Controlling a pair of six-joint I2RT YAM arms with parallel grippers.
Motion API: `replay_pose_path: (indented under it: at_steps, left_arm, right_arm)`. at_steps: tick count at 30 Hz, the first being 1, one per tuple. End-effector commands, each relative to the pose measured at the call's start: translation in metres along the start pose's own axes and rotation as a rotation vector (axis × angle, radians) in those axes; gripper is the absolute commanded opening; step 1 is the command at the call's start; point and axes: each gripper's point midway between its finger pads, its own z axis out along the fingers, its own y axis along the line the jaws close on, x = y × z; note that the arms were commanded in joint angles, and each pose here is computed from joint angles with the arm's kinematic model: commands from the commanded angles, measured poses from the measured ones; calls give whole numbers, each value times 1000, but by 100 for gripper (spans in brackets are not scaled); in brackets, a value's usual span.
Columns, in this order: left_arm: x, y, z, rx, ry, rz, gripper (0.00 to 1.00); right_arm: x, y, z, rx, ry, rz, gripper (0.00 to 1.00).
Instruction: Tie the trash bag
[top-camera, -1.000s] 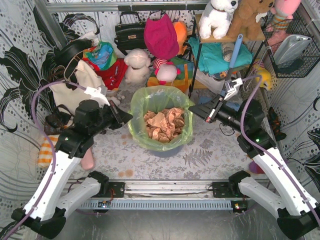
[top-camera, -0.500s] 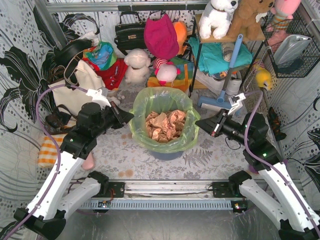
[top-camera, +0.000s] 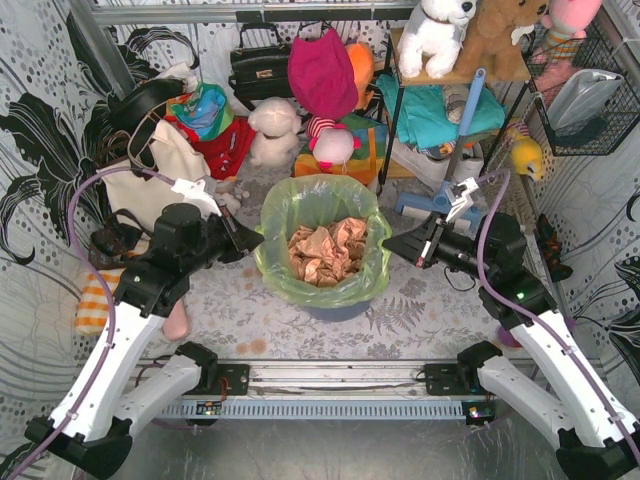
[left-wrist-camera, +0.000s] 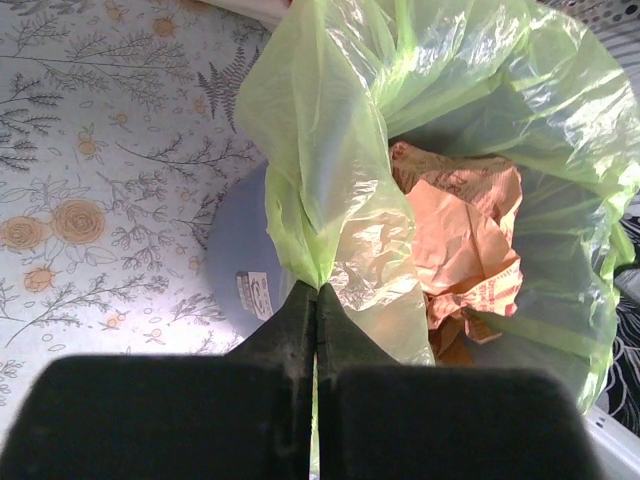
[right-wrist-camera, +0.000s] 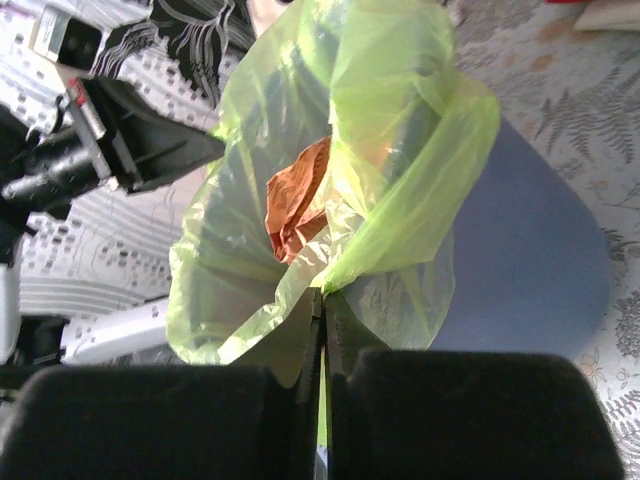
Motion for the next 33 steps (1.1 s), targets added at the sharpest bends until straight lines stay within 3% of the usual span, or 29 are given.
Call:
replay_pose_path:
  at_steps: [1,8,16,22,28,33]
  left_arm:
    - [5,14,4,-74,45,42,0]
    - [-6,29,18,-158,8,46,0]
    - [2,49,27,-233,11,28,0]
    - [4,44,11,-214,12,23,12]
    - [4,19,-6,-110,23,17,11]
    - [16,12,-15,-54,55,4,21]
  right_arm:
    - [-22,-13,7,73,-117,53,0]
    - [-32,-41,1,236,-203,102,0]
    - [-22,-67,-14,381,-204,117,0]
    - [-12,-56,-16,314,-168,99,0]
    - [-9,-24,-12,138,-130,66,0]
    - [-2,-4,-10,21,-87,49,0]
